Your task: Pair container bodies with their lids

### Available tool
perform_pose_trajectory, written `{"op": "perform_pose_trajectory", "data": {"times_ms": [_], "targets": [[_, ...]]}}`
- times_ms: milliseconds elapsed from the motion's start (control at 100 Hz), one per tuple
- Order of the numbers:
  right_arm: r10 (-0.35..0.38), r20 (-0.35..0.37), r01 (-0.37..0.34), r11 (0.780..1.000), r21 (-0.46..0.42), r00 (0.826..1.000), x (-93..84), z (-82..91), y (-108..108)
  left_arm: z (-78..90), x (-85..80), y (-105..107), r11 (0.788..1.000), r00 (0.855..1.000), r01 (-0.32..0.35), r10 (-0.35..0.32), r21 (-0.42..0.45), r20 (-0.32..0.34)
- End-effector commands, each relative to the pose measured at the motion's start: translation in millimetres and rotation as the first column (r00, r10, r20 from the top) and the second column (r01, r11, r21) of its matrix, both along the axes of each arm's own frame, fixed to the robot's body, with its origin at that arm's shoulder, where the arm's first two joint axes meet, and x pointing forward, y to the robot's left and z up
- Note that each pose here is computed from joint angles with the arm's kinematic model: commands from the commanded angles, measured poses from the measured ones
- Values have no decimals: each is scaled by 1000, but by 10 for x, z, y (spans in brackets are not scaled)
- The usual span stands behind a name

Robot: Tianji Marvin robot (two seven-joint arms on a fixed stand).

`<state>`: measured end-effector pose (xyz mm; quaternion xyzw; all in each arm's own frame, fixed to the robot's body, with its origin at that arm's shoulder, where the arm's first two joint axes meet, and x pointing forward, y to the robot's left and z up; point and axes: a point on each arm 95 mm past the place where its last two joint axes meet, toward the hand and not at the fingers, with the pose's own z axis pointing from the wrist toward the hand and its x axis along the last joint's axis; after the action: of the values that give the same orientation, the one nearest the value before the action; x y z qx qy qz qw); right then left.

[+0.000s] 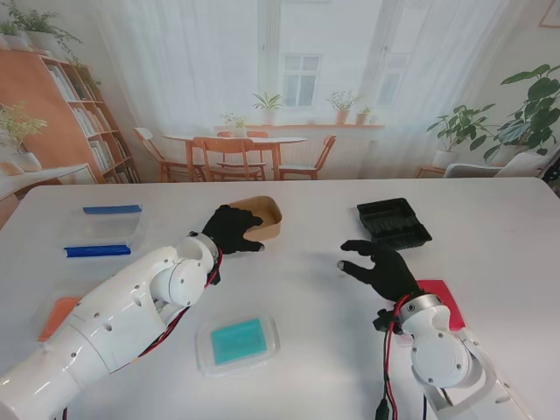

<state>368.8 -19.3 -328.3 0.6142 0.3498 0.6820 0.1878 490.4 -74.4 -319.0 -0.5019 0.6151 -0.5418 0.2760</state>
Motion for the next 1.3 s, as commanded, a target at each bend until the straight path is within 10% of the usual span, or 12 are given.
{"op": "perform_pose_trajectory", "data": {"times_ms": [0,790,1290], "targets": [[8,-7,-8,1000,-7,1000,-21,-1,-7,29,73,-4,1000,1000,-18,18,7,-5],[3,4,-3,999,-52,1000,-106,23,-113,-285,452,-154,989,997,-19,29,144,-71],[6,11,-6,999,-40,1000,-96,27,-100,-438,237,-10,990,991,130,-130,56,1]]}}
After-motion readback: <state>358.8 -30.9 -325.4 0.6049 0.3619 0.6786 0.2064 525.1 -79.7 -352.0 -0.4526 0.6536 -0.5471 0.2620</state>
